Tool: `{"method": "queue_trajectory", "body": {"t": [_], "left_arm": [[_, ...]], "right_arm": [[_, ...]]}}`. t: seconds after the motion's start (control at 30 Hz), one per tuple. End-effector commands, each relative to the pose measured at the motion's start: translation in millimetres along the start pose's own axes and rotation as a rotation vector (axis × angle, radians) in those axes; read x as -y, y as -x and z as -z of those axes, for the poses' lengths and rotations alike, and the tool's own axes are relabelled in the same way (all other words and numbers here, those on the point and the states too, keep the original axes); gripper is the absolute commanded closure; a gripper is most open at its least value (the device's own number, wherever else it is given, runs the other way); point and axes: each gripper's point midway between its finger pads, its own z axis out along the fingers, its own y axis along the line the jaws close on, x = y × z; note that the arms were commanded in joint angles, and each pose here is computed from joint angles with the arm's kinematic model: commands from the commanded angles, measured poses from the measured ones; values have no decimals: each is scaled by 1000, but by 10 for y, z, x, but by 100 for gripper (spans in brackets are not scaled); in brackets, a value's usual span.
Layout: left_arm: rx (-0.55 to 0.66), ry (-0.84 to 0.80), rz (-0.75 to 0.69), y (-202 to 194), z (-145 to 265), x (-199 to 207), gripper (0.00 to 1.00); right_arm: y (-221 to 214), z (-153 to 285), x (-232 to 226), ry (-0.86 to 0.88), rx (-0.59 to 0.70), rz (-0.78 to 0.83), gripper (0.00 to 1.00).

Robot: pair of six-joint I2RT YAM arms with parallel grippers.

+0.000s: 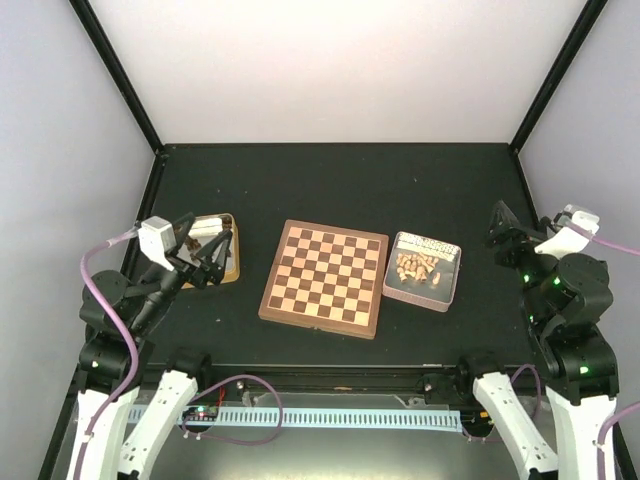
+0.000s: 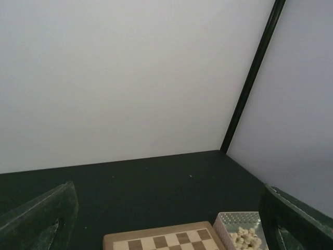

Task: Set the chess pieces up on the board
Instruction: Pick up the chess piece from the storage box.

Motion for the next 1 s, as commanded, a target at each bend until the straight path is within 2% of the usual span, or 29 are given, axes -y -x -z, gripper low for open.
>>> {"method": "queue_trajectory", "body": {"t": [0.0,0.13,0.27,0.47,0.57,0.73,0.97], "left_arm": [[32,-55,41,41,-46,64,3],[21,-63,102,-96,-113,19,2],[2,-51,193,-279,-241,-90,1],[9,75,297,-535,-379,-421,1],[-5,9,290,-675,-483,-380,1],[-133,-187,262,-924,-708,-140,1],[-344,-222,308,-1275,-955,-163,1]], "right_arm": [[-225,10,-43,57,-84,-45,3],[-441,-30,-5,59,-148,-72,1],[-827,-109,-53,111,-295,-66,0],[-1444,-278,-83,176,-496,-75,1],[-1742,-380,-15,160,-599,-62,9],[-2221,-569,93,131,-752,-57,32],[-2743,-685,189,44,-884,-29,54]]}}
